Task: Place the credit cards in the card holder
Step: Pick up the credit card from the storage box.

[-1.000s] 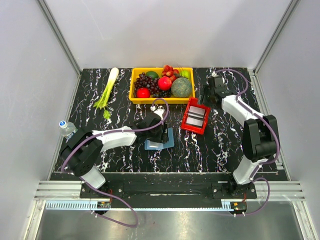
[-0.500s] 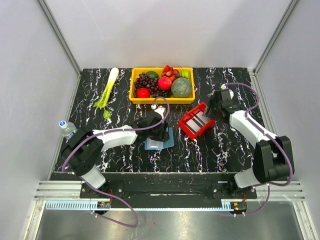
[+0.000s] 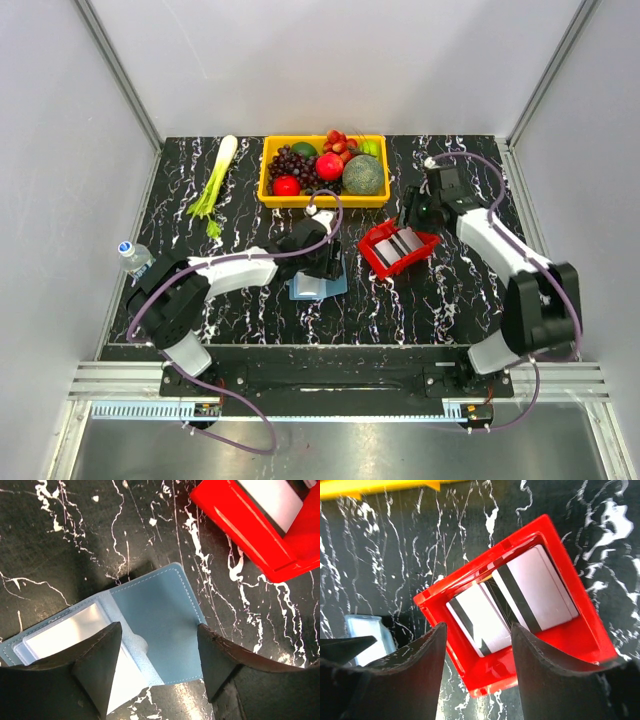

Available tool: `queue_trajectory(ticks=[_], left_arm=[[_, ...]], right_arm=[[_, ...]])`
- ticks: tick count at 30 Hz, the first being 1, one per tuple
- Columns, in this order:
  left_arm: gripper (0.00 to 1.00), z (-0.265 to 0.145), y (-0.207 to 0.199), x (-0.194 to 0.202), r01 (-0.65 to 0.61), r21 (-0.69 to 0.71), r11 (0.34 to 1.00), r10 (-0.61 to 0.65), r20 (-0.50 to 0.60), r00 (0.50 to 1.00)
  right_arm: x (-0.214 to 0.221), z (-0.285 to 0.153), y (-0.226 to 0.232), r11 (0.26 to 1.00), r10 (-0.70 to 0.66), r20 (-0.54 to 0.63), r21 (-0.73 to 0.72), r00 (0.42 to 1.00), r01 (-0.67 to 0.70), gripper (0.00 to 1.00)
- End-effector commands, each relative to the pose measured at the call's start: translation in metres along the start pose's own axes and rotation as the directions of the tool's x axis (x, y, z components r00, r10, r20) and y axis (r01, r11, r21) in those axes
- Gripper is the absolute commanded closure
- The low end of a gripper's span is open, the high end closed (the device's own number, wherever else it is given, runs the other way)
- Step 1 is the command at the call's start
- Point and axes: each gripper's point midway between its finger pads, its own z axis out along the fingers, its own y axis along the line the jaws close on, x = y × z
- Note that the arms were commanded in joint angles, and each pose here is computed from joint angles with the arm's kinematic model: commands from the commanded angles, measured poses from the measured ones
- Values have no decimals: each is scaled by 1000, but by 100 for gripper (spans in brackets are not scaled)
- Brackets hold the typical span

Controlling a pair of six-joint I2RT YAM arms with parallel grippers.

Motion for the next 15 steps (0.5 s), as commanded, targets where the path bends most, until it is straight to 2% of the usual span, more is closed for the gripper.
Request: queue_trajectory(ticks=[1,5,8,15], left_arm=[[34,-3,-20,-31,-32,63,998,27,71,997],[34,2,-22,-29,-42,81,996,38,57,998],[34,6,-22,-26,-44,83,996,41,41,998],[34,11,-18,-17,-40,72,997,40,5,999]], right_arm=[[23,31,8,996,-59,-140,-77,988,48,42],[34,47,8,994,-60,-172,-99,983,44,42],[39,54,7,994,-88,-198,-85,976,72,38],[64,70,-2,972,-219,-301,17,928,234,34]])
